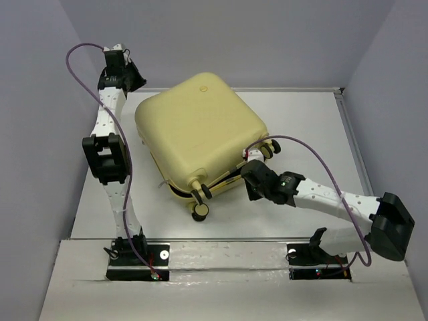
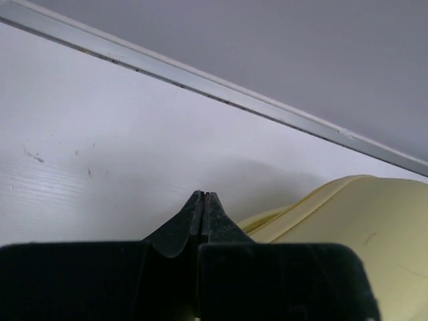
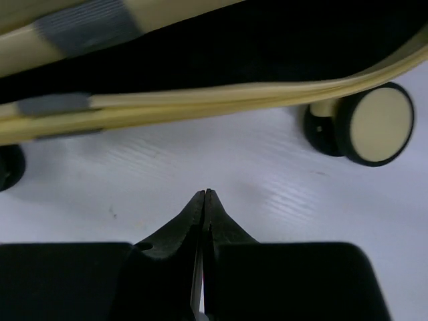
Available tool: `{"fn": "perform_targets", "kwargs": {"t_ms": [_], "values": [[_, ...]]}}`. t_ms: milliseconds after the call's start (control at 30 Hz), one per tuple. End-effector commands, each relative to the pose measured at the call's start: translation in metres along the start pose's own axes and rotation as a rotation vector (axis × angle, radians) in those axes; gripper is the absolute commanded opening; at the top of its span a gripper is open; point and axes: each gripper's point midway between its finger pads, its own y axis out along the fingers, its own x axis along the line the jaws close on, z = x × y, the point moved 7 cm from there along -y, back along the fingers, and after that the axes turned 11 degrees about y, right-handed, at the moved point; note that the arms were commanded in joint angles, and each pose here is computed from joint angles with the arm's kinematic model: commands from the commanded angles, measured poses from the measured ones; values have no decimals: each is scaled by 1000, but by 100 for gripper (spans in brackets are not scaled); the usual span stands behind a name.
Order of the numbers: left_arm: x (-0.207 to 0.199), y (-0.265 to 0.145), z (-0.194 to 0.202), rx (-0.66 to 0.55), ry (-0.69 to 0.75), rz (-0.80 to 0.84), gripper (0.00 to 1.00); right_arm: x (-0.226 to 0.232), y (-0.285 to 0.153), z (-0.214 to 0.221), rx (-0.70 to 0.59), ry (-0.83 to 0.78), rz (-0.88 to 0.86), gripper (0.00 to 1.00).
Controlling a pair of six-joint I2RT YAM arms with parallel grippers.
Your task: Pack the luggage
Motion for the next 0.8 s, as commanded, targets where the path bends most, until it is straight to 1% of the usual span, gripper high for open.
{"fn": "perform_targets", "kwargs": {"t_ms": [0,100,133,233,267,333,367,400,433,467,500,533,567,600,633,667,700,733,767], "values": [[-11,0,-18,16,67,77,6,-25,14,-39,-118,110,78,7],[-5,17,-4,51,59,116,6,-27,24,-56,-140,134,54,7],[0,30,10,91,47,119,6,-32,28,-63,-155,151,68,7],[5,52,43,196,42,159,6,-33,40,-81,-171,177,47,7],[6,55,49,214,44,163,6,-31,44,-90,-197,188,23,7],[7,61,71,271,44,179,6,-29,52,-103,-207,203,-1,7],[10,65,94,318,30,194,6,-31,56,-112,-222,214,-8,7],[10,64,102,331,25,199,6,-31,59,-118,-233,218,-12,7],[6,53,100,312,30,204,6,-31,63,-124,-239,223,-22,7],[5,49,107,317,29,202,6,-26,68,-133,-249,228,-62,7],[13,47,133,354,1,170,6,-27,71,-139,-259,236,-74,7],[10,31,127,321,2,171,6,-29,74,-145,-273,246,-84,7],[19,24,157,380,-22,136,6,-25,80,-154,-282,249,-119,7],[19,15,164,388,-31,133,6,-25,83,-160,-290,255,-133,7],[15,1,155,328,-31,138,6,-28,87,-168,-298,267,-144,7],[20,-9,184,383,-59,127,6,-18,95,-180,-296,257,-195,7],[14,-21,179,355,-62,145,6,-17,100,-188,-300,260,-208,7],[14,-29,184,365,-76,153,6,-17,105,-197,-301,261,-221,7],[12,-37,189,367,-95,156,6,-6,107,-204,-278,245,-294,7]]}}
